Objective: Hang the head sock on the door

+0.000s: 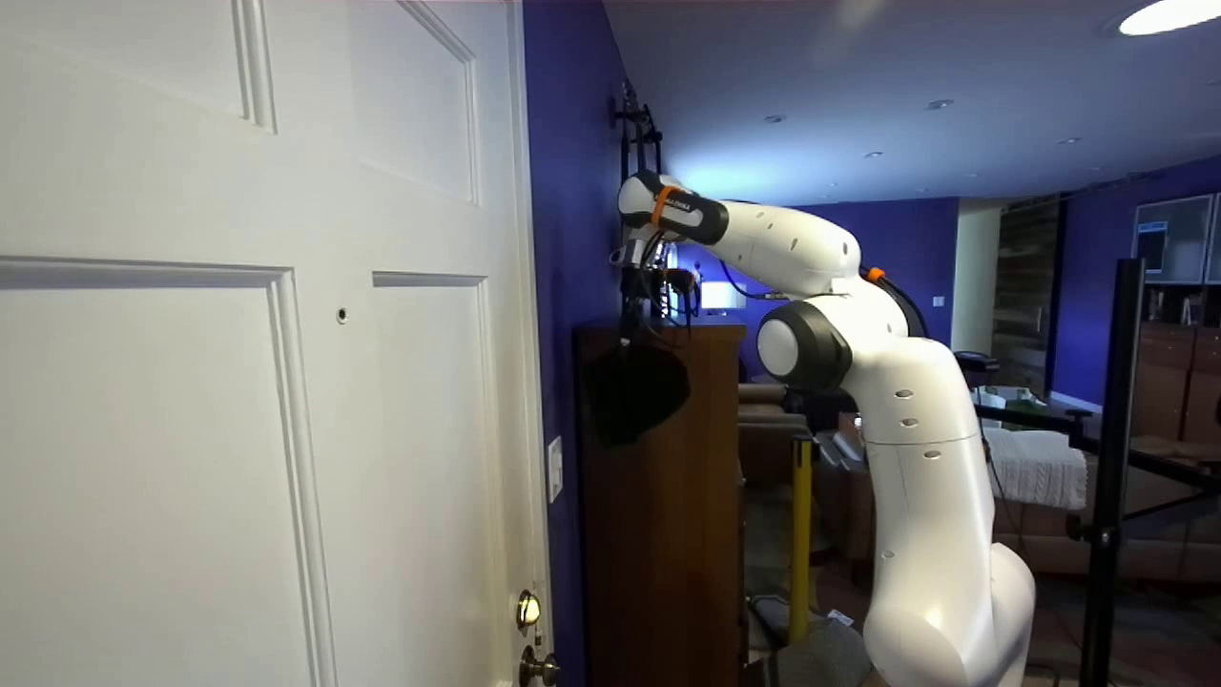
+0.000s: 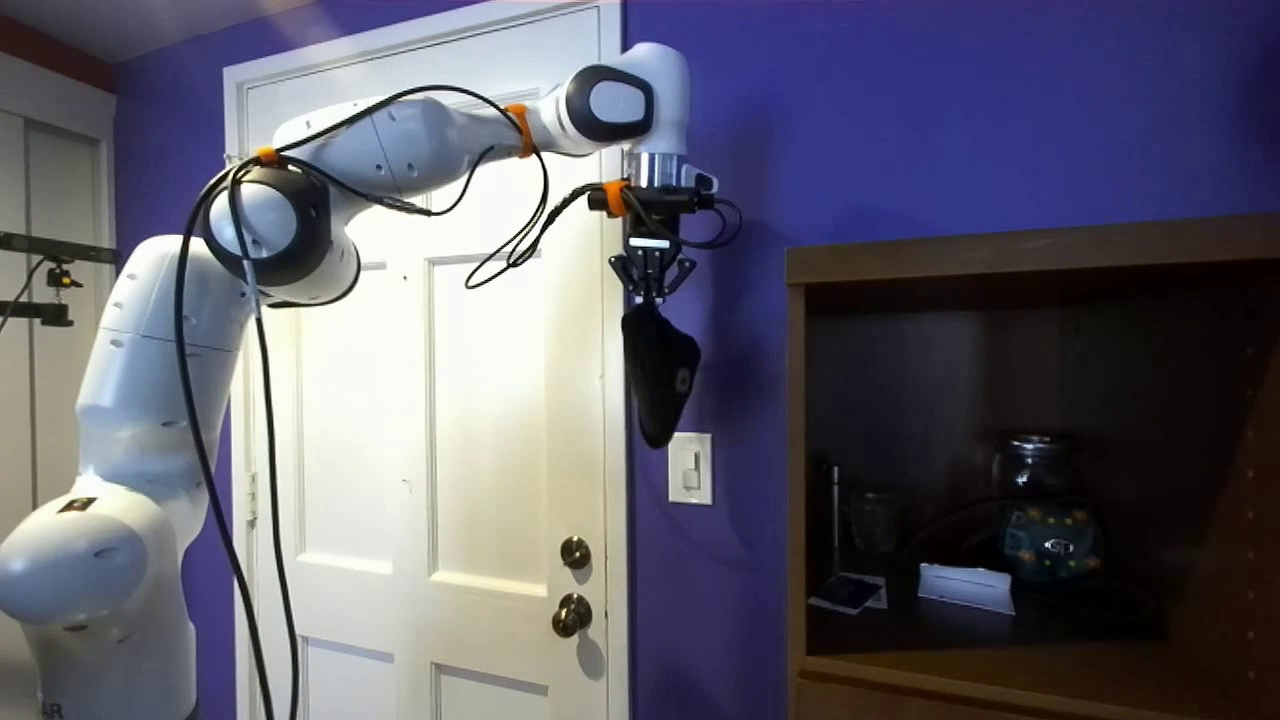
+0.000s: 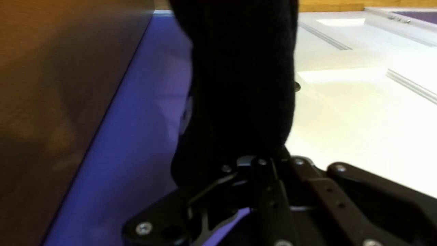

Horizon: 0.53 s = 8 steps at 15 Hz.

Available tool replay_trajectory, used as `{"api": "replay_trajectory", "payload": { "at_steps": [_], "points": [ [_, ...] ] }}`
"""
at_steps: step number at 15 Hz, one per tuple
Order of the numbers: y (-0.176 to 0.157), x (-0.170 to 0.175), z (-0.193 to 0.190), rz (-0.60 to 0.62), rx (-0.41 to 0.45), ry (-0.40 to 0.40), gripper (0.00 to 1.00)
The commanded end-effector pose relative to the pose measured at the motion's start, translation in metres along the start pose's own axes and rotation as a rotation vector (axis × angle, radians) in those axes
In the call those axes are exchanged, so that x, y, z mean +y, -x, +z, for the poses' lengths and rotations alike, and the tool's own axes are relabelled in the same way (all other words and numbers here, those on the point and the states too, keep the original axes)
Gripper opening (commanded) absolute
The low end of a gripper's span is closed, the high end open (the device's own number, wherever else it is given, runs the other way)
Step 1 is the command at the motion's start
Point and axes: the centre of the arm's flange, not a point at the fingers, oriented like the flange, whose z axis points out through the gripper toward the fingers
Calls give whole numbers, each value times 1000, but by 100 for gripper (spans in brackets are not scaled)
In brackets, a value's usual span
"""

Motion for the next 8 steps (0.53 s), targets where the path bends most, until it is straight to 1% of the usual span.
{"api": "replay_trajectory", "payload": {
  "at_steps": [1,2,4,6,8],
  "points": [
    [10,-61,41,-17,-48,-53,2],
    [8,-72,49,-22,-70,-66,2],
    [12,-93,63,-27,-87,-54,2],
    [15,-113,75,-45,-83,-49,2],
    [17,-127,90,-83,-75,-67,2]
  ]
}}
